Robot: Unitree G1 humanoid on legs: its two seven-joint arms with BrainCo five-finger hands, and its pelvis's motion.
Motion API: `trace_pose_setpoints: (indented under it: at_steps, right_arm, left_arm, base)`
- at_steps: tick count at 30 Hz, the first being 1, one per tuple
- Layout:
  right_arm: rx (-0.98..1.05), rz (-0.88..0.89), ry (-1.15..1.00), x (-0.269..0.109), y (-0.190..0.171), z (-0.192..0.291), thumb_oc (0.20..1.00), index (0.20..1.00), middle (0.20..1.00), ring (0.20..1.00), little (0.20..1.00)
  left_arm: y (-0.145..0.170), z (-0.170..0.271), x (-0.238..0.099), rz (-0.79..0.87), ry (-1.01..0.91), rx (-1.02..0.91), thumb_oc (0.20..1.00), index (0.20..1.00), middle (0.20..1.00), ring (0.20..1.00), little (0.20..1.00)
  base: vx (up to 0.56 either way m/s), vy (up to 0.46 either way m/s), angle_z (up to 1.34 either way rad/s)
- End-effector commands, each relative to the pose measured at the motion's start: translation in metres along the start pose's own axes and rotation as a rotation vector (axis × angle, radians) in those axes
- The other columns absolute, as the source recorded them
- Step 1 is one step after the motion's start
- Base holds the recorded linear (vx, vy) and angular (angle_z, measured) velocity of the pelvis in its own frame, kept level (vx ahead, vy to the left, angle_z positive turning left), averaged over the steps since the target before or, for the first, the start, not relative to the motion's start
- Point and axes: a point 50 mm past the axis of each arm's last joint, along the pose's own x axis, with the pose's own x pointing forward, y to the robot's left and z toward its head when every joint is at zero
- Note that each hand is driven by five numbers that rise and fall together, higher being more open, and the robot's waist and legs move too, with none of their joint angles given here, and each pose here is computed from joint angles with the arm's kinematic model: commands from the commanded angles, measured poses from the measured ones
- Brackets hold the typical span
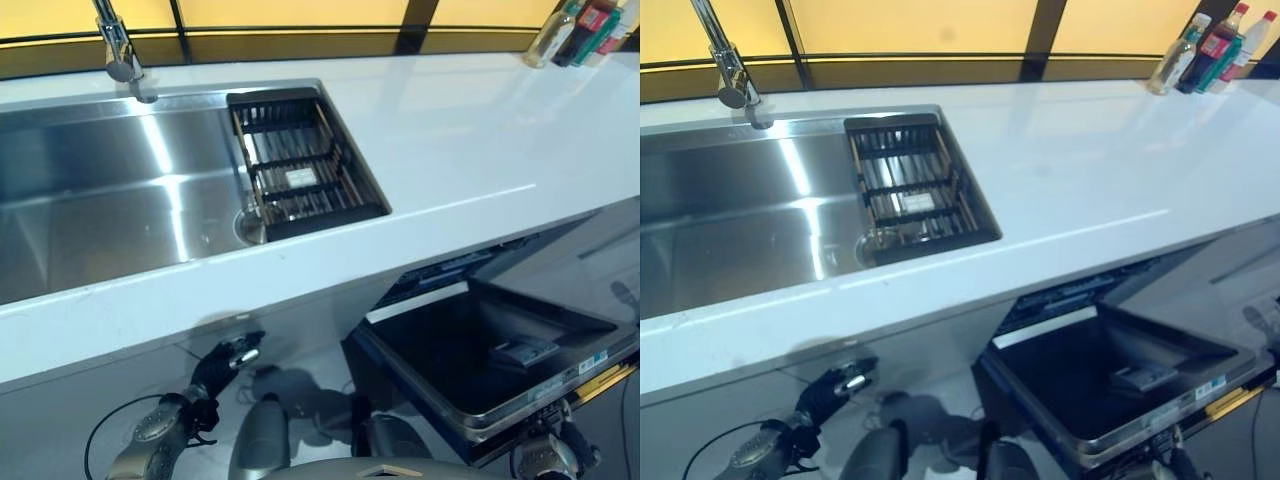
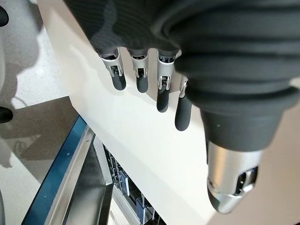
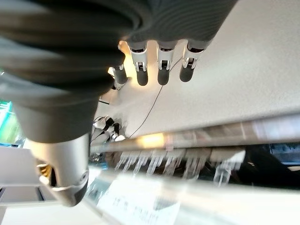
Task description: Pick up plates and place into dishwasher.
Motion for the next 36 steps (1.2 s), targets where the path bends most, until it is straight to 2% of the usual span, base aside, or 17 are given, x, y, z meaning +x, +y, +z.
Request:
trace_pose_setpoints:
  at_steps: [1,5,8,10,17,25,36]
  right_arm:
    - [0.082,0.090,-0.048,0.004,-0.005,0.012,1.000,1.000,1.000,1.000,1.000]
    - [0.160,0.233,0.046,0.002,-0.004,0.000,1.000,1.000,1.000,1.000,1.000]
    - [0.345,0.426,0.151,-0.004,0.004,-0.013,1.000,1.000,1.000,1.000,1.000]
    - [0.389,0.495,0.193,-0.006,0.004,-0.018,1.000,1.000,1.000,1.000,1.000]
    - [0.261,0.605,0.204,-0.008,0.015,-0.018,1.000,1.000,1.000,1.000,1.000]
    - [0.053,0.687,0.100,-0.014,0.062,0.011,1.000,1.000,1.000,1.000,1.000]
    - [0.148,0.781,0.053,-0.031,0.131,0.081,1.000,1.000,1.000,1.000,1.000]
  left_arm:
    - [-0.007,0.025,-0.002,-0.049,-0.124,0.033,1.000,1.000,1.000,1.000,1.000]
    - [-0.008,0.016,-0.001,-0.045,-0.097,0.020,1.000,1.000,1.000,1.000,1.000]
    - [-0.010,0.010,-0.002,-0.062,-0.073,0.019,1.000,1.000,1.000,1.000,1.000]
    - [-0.009,0.005,-0.004,-0.069,-0.051,0.015,1.000,1.000,1.000,1.000,1.000]
    - [-0.007,-0.004,-0.010,-0.074,-0.015,0.016,1.000,1.000,1.000,1.000,1.000]
    - [-0.003,0.002,-0.017,-0.062,0.004,0.042,1.000,1.000,1.000,1.000,1.000]
    - [0.005,0.018,-0.018,-0.044,0.056,0.110,1.000,1.000,1.000,1.000,1.000]
  base:
    - [0.00,0.000,0.00]
    - [0.08,0.013,0.00]
    - [0.09,0.020,0.03]
    - [0.09,0.033,0.10]
    - [0.09,0.003,0.02]
    - [0.06,-0.048,-0.01]
    - [0.03,-0.062,0.08]
